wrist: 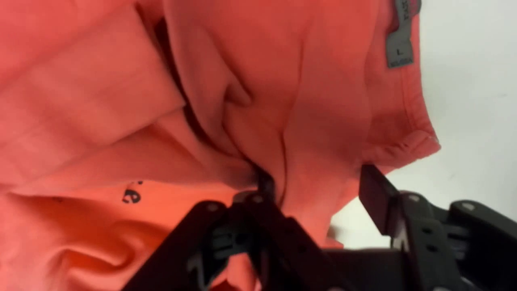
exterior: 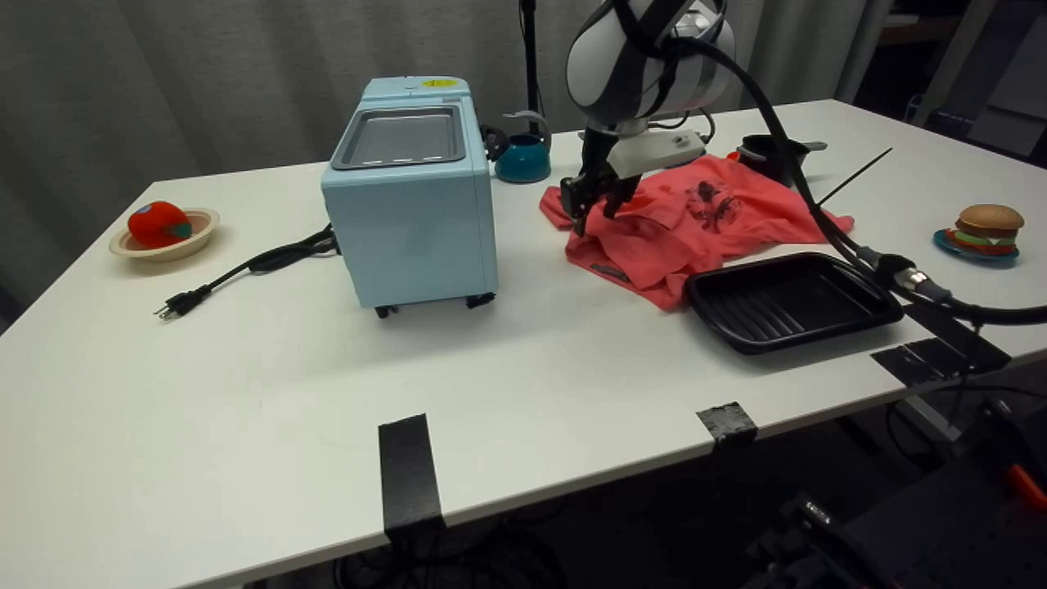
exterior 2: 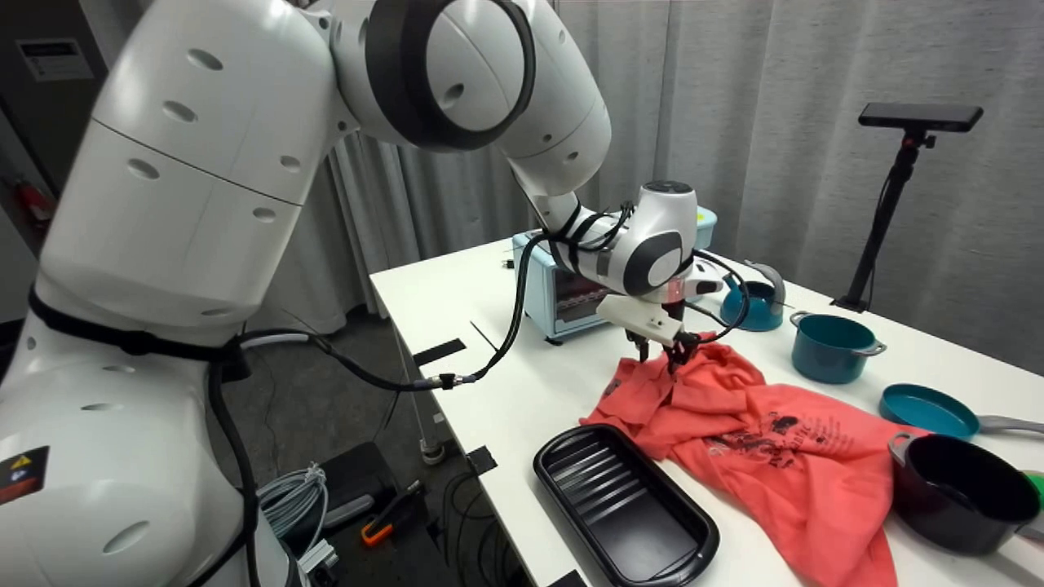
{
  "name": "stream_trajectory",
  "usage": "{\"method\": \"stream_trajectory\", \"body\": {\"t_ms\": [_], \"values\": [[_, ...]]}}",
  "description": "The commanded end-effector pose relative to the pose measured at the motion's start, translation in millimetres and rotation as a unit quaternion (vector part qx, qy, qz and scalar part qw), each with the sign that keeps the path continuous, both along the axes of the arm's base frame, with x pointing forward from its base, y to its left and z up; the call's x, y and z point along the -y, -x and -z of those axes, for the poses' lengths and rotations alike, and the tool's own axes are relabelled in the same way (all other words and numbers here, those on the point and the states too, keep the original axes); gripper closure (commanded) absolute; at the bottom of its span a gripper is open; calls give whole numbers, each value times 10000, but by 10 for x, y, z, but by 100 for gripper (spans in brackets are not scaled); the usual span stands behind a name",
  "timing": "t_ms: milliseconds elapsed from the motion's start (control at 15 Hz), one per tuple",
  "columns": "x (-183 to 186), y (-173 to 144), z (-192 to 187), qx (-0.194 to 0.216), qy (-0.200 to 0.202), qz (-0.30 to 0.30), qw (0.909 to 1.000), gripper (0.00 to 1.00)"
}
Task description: Unfold the peach shirt on the table.
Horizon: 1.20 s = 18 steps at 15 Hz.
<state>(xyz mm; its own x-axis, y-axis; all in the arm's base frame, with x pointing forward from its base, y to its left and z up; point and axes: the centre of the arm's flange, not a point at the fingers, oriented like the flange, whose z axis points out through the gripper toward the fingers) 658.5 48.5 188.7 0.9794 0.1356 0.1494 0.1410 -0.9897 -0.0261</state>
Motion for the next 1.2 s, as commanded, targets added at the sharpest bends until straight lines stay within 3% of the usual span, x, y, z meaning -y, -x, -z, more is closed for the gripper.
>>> {"method": "stream_trajectory", "body": {"t_ms": [0, 267, 667, 733, 800, 1133], "values": [[-80, 41, 157, 64, -100, -40, 9999, 71], [-126, 113, 178, 154, -86, -48, 9998, 99], [-197, 208, 114, 251, -59, -4, 9997, 98], [-212, 222, 107, 209, -80, 42, 9997, 67], [-225, 240, 106, 187, -75, 70, 9998, 66], [-288, 283, 130, 82, -56, 339, 9994, 29]]}}
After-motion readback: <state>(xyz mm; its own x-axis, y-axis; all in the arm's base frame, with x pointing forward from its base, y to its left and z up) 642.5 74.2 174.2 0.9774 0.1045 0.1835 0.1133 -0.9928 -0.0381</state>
